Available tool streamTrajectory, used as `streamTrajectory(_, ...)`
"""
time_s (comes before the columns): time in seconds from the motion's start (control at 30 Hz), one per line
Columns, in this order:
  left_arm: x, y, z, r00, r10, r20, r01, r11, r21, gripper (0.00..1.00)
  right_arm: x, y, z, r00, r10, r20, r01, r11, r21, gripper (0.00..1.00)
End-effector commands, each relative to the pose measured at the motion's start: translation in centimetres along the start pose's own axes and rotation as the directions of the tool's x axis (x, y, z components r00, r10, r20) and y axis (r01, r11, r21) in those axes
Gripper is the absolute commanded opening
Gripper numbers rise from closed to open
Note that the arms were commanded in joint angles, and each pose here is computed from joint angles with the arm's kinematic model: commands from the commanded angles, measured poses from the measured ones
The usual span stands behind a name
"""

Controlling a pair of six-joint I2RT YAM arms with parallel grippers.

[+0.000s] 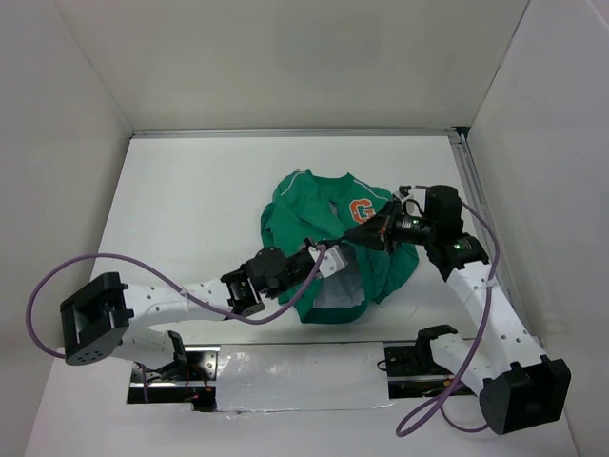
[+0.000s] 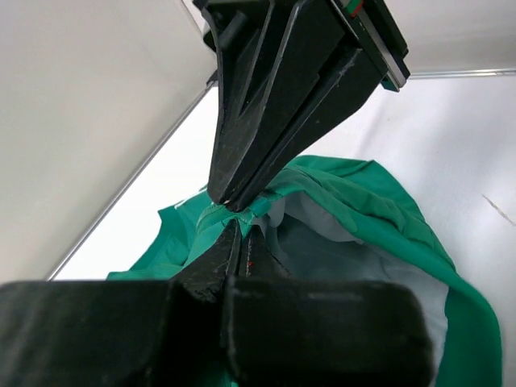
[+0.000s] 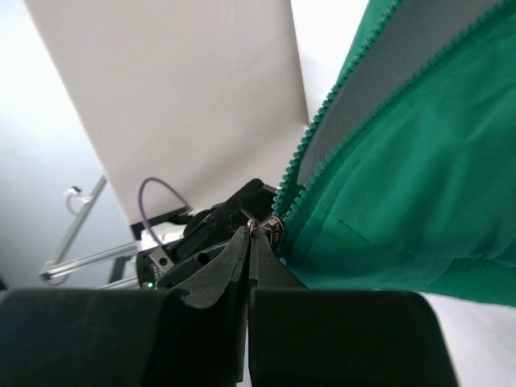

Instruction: Zip up the jacket

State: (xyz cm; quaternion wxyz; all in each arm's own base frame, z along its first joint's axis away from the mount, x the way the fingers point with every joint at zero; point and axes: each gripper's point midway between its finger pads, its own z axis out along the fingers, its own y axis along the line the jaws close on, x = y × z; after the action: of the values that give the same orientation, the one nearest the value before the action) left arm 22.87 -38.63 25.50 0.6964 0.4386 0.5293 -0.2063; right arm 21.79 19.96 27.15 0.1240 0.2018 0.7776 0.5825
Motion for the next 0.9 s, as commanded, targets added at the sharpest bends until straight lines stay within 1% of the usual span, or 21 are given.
streamTrajectory(0.0, -4.2, -1.5, -1.6, 0.99, -0.013, 0.139, 0.004, 0.998, 0.061, 0.0, -5.0, -0.5, 0.1, 0.981, 0.039, 0.191, -0.035, 0.999, -0.023, 0.0)
streamTrajectory(0.07, -4.2, -1.8, -1.9, 0.989, -0.002, 0.146, -0.009, 0.997, 0.075, 0.0, -4.9, -1.8, 0.7, 0.984, 0.077, 0.158, -0.08, 0.997, 0.015, 0.0)
streamTrajectory(0.13, -4.9, -2.3, -2.3, 0.986, 0.005, 0.166, -0.019, 0.996, 0.082, 0.0, -5.3, -2.5, 0.9, 0.982, 0.085, 0.168, -0.092, 0.995, 0.034, 0.0)
streamTrajectory(0.2, -5.4, -2.8, -2.8, 0.984, -0.014, 0.179, -0.005, 0.994, 0.109, 0.0, -6.3, -2.5, 0.7, 0.972, 0.036, 0.231, -0.054, 0.996, 0.07, 0.0)
streamTrajectory(0.23, -6.1, -2.8, -3.2, 0.981, -0.029, 0.194, 0.005, 0.992, 0.123, 0.0, -8.2, -3.3, 0.2, 0.941, -0.027, 0.336, -0.019, 0.991, 0.133, 0.0)
streamTrajectory(0.3, -6.0, -3.0, -3.6, 0.982, -0.065, 0.176, 0.041, 0.99, 0.137, 0.0, -9.4, -2.7, -0.2, 0.916, -0.091, 0.39, 0.027, 0.986, 0.167, 0.0)
streamTrajectory(0.33, -5.9, -3.0, -3.8, 0.982, -0.079, 0.17, 0.054, 0.988, 0.145, 0.0, -10.6, -2.9, -0.4, 0.889, -0.117, 0.443, 0.033, 0.981, 0.193, 0.0)
streamTrajectory(0.4, -5.1, -3.2, -4.1, 0.984, -0.109, 0.14, 0.089, 0.985, 0.147, 0.0, -11.6, -3.5, -0.2, 0.872, -0.146, 0.467, 0.039, 0.972, 0.23, 0.0)
streamTrajectory(0.47, -5.1, -3.2, -4.4, 0.982, -0.12, 0.145, 0.099, 0.985, 0.144, 0.0, -11.6, -4.7, 0.7, 0.893, -0.14, 0.428, 0.035, 0.969, 0.244, 0.0)
streamTrajectory(0.5, -4.9, -3.3, -4.5, 0.983, -0.125, 0.138, 0.105, 0.984, 0.145, 0.0, -11.3, -4.3, 1.7, 0.906, -0.161, 0.391, 0.08, 0.973, 0.216, 0.0)
streamTrajectory(0.57, -4.4, -3.2, -4.4, 0.985, -0.12, 0.126, 0.103, 0.986, 0.133, 0.0, -10.0, -4.0, 2.8, 0.931, -0.185, 0.314, 0.127, 0.972, 0.196, 0.0)
streamTrajectory(0.6, -4.6, -3.1, -4.3, 0.985, -0.112, 0.132, 0.094, 0.987, 0.132, 0.0, -10.0, -3.6, 3.5, 0.917, -0.284, 0.279, 0.238, 0.953, 0.19, 0.0)
streamTrajectory(0.63, -4.4, -3.1, -4.1, 0.986, -0.109, 0.127, 0.093, 0.988, 0.126, 0.0, -8.5, -2.8, 4.1, 0.926, -0.318, 0.206, 0.284, 0.942, 0.176, 0.0)
streamTrajectory(0.67, -4.2, -3.0, -4.0, 0.987, -0.104, 0.122, 0.09, 0.989, 0.116, 0.0, -7.9, -2.4, 4.5, 0.914, -0.367, 0.172, 0.344, 0.927, 0.151, 0.0)
streamTrajectory(0.7, -4.3, -2.7, -3.9, 0.987, -0.105, 0.124, 0.093, 0.991, 0.101, 0.0, -7.0, -2.2, 4.7, 0.889, -0.436, 0.137, 0.42, 0.898, 0.133, 0.0)
streamTrajectory(0.73, -3.8, -2.8, -3.6, 0.988, -0.106, 0.112, 0.096, 0.991, 0.094, 0.0, -6.2, -1.8, 5.1, 0.879, -0.462, 0.116, 0.446, 0.885, 0.135, 0.0)
streamTrajectory(0.77, -3.4, -2.7, -3.5, 0.989, -0.106, 0.103, 0.097, 0.992, 0.082, 0.0, -5.7, -2.4, 5.1, 0.87, -0.485, 0.09, 0.468, 0.869, 0.16, 0.0)
streamTrajectory(0.8, -3.4, -2.4, -3.4, 0.989, -0.11, 0.104, 0.103, 0.992, 0.067, 0.0, -5.6, -2.7, 4.9, 0.865, -0.494, 0.091, 0.472, 0.861, 0.191, 0.0)
streamTrajectory(0.87, -3.1, -2.4, -3.0, 0.989, -0.121, 0.089, 0.117, 0.992, 0.055, 0.0, -4.9, -2.7, 4.6, 0.856, -0.509, 0.091, 0.483, 0.851, 0.207, 0.0)
